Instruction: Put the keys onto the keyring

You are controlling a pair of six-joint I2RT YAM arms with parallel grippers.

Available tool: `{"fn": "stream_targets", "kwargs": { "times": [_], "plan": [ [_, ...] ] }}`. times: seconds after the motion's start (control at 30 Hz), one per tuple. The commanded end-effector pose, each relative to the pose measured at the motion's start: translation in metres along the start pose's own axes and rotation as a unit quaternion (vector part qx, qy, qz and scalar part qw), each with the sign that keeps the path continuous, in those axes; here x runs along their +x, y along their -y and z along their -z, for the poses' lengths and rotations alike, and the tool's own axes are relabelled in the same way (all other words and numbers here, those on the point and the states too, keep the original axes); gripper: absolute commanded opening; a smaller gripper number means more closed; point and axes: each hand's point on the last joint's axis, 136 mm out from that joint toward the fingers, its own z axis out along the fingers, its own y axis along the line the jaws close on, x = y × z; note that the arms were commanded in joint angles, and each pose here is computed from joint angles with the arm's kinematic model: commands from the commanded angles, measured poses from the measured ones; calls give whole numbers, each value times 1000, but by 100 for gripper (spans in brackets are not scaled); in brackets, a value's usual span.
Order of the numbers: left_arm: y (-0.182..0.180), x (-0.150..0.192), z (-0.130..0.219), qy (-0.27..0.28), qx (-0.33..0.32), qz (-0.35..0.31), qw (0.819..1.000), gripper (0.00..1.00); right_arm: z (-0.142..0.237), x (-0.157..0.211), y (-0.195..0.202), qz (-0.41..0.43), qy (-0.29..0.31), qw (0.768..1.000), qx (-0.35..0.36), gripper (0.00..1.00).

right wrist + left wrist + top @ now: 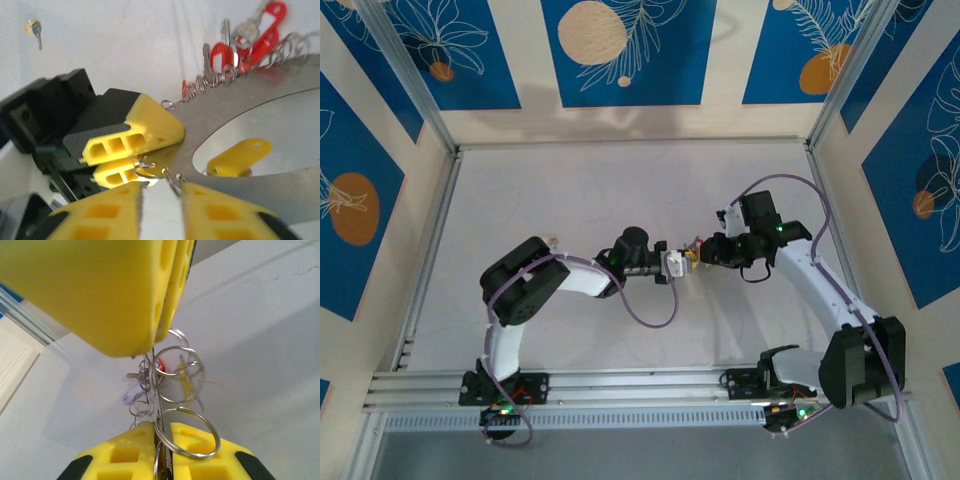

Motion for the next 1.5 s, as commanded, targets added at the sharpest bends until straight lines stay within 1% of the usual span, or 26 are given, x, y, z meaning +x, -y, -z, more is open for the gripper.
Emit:
{"fn": "stream_targets", "kwargs": {
  "times": [0.0, 0.07, 0.17, 0.23, 0.27, 0.33, 0.37, 0.4, 0.47, 0.53, 0.6, 0.7, 0.77, 0.83, 0.93, 1.0, 1.03, 1.07, 1.1, 1.13, 1.2, 1.23, 1.3, 1.37, 1.4, 1.47],
  "plan": [
    [-13, -36, 8, 35, -9, 1, 999, 9, 13, -2, -3, 74, 33, 997, 1, 33],
    [-12, -40, 10, 36, 0, 4, 999, 8, 22, -3, -12, 157, 60, 986, -9, 35],
    [-14, -48, 15, 40, 4, 9, 999, 6, 37, -4, -22, 297, 117, 948, -11, 35],
    [-15, -54, 18, 44, 3, 9, 999, 6, 49, -4, -24, 391, 158, 906, 12, 37],
    [-16, -55, 20, 44, 4, 8, 999, 6, 53, -4, -23, 432, 173, 885, 25, 35],
    [-15, -58, 23, 43, 11, 2, 999, 6, 53, 0, -17, 523, 183, 831, 57, 31],
    [-14, -60, 24, 43, 16, -1, 999, 6, 53, 2, -13, 556, 181, 808, 69, 32],
    [-13, -62, 26, 43, 21, -7, 999, 6, 52, 4, -11, 590, 176, 784, 79, 36],
    [-10, -65, 29, 42, 33, -18, 998, 7, 50, 3, -3, 626, 162, 756, 98, 45],
    [-7, -68, 32, 38, 44, -30, 998, 6, 48, 2, 3, 648, 139, 742, 105, 51],
    [-5, -70, 36, 33, 53, -46, 997, 7, 45, 10, 9, 679, 93, 721, 100, 54],
    [-4, -75, 42, 26, 61, -61, 996, 6, 43, 17, 12, 695, 58, 711, 84, 53],
    [-5, -79, 45, 26, 63, -65, 996, 7, 41, 21, 8, 702, 57, 707, 65, 51],
    [-6, -85, 48, 33, 63, -67, 995, 6, 37, 24, 2, 710, 63, 699, 48, 48],
    [-8, -96, 53, 44, 63, -67, 995, 7, 31, 21, -6, 716, 78, 692, 37, 40],
    [-8, -104, 59, 49, 63, -68, 994, 7, 31, 19, -15, 721, 90, 687, 26, 30],
    [-9, -106, 61, 50, 62, -69, 994, 7, 31, 18, -19, 724, 93, 683, 21, 23],
    [-9, -109, 65, 50, 61, -70, 994, 9, 33, 18, -22, 730, 97, 676, 18, 13],
    [-10, -112, 68, 48, 60, -73, 994, 15, 36, 17, -26, 737, 104, 668, 16, 5],
    [-10, -113, 71, 44, 59, -73, 995, 23, 39, 17, -30, 745, 112, 657, 15, 0],
    [-10, -118, 82, 31, 59, -79, 995, 40, 49, 17, -43, 762, 149, 630, 8, 0],
    [-8, -120, 89, 24, 61, -87, 994, 44, 56, 14, -50, 768, 174, 616, 9, 0],
    [-3, -125, 109, 5, 64, -98, 993, 49, 71, 8, -67, 774, 235, 588, 10, 0],
    [-2, -130, 130, -12, 55, -108, 993, 51, 83, 8, -80, 772, 275, 572, -3, 0],
    [-1, -135, 142, -18, 47, -113, 992, 52, 89, 11, -89, 772, 291, 565, -20, 0],
    [-1, -142, 163, -27, 30, -124, 991, 55, 98, 22, -106, 779, 311, 541, -62, 0]
  ]
}}
